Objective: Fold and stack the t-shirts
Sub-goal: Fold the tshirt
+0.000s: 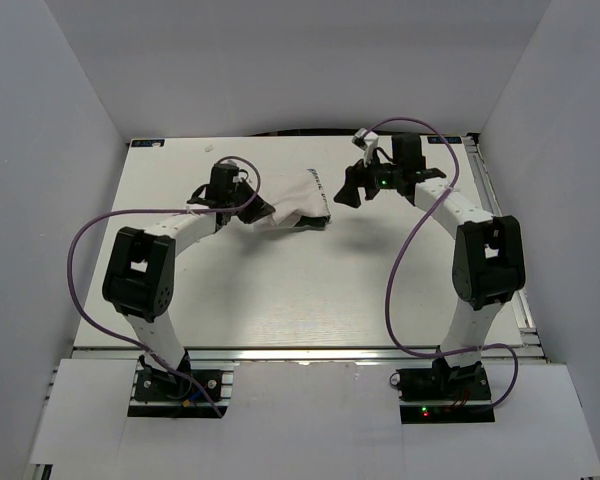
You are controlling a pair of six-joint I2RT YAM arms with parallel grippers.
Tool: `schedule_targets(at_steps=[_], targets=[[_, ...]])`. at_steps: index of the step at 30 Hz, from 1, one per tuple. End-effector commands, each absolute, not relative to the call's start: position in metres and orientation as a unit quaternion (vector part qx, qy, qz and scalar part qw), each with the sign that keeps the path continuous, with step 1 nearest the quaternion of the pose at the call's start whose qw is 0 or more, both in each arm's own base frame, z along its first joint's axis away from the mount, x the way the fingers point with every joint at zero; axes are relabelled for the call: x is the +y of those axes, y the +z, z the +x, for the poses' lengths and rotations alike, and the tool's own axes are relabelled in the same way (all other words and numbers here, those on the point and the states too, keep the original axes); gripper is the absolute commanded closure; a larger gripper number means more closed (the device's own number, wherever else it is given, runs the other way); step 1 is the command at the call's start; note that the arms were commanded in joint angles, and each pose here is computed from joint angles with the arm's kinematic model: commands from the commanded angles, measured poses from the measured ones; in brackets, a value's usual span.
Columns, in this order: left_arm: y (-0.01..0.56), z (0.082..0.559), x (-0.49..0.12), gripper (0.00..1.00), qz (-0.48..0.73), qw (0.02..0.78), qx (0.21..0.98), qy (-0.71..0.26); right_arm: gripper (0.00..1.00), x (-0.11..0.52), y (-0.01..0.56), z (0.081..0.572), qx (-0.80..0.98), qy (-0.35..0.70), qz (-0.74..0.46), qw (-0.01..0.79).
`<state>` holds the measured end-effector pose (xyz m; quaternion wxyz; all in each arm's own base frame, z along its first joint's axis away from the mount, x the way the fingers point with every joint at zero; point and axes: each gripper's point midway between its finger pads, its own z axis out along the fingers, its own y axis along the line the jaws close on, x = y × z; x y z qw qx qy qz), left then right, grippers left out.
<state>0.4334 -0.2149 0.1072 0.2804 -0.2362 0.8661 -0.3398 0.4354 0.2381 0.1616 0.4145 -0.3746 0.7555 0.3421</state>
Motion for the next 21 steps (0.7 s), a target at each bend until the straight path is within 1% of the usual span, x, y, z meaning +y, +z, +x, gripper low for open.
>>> schedule_targets(at_steps=[1,5,6,8,9,11,12,13,18,21], targets=[[0.120,0.434,-0.196,0.94,-0.228,0.301,0.868,-0.322,0.17,0.235,0.170,0.452,0.766,0.329,-0.349,0.428],[0.105,0.439,-0.189,0.94,-0.222,0.289,0.877,-0.312,0.20,0.247,0.166,0.460,0.784,0.352,-0.311,0.407],[0.104,0.440,-0.188,0.94,-0.220,0.289,0.878,-0.312,0.24,0.253,0.156,0.459,0.785,0.366,-0.311,0.391],[0.102,0.443,-0.182,0.95,-0.221,0.289,0.879,-0.308,0.28,0.263,0.145,0.462,0.791,0.385,-0.298,0.370],[0.102,0.445,-0.178,0.95,-0.223,0.290,0.879,-0.307,0.34,0.268,0.141,0.463,0.792,0.392,-0.297,0.363],[0.102,0.447,-0.174,0.95,-0.222,0.291,0.879,-0.306,0.40,0.277,0.130,0.469,0.795,0.400,-0.294,0.348],[0.103,0.448,-0.174,0.95,-0.221,0.290,0.879,-0.308,0.45,0.280,0.126,0.468,0.798,0.408,-0.285,0.338],[0.104,0.448,-0.173,0.95,-0.220,0.288,0.878,-0.312,0.48,0.285,0.123,0.467,0.797,0.413,-0.288,0.333],[0.105,0.445,-0.181,0.95,-0.203,0.280,0.876,-0.336,0.53,0.309,0.114,0.452,0.787,0.441,-0.304,0.306],[0.109,0.444,-0.184,0.95,-0.196,0.282,0.872,-0.349,0.54,0.319,0.109,0.445,0.786,0.451,-0.305,0.293]])
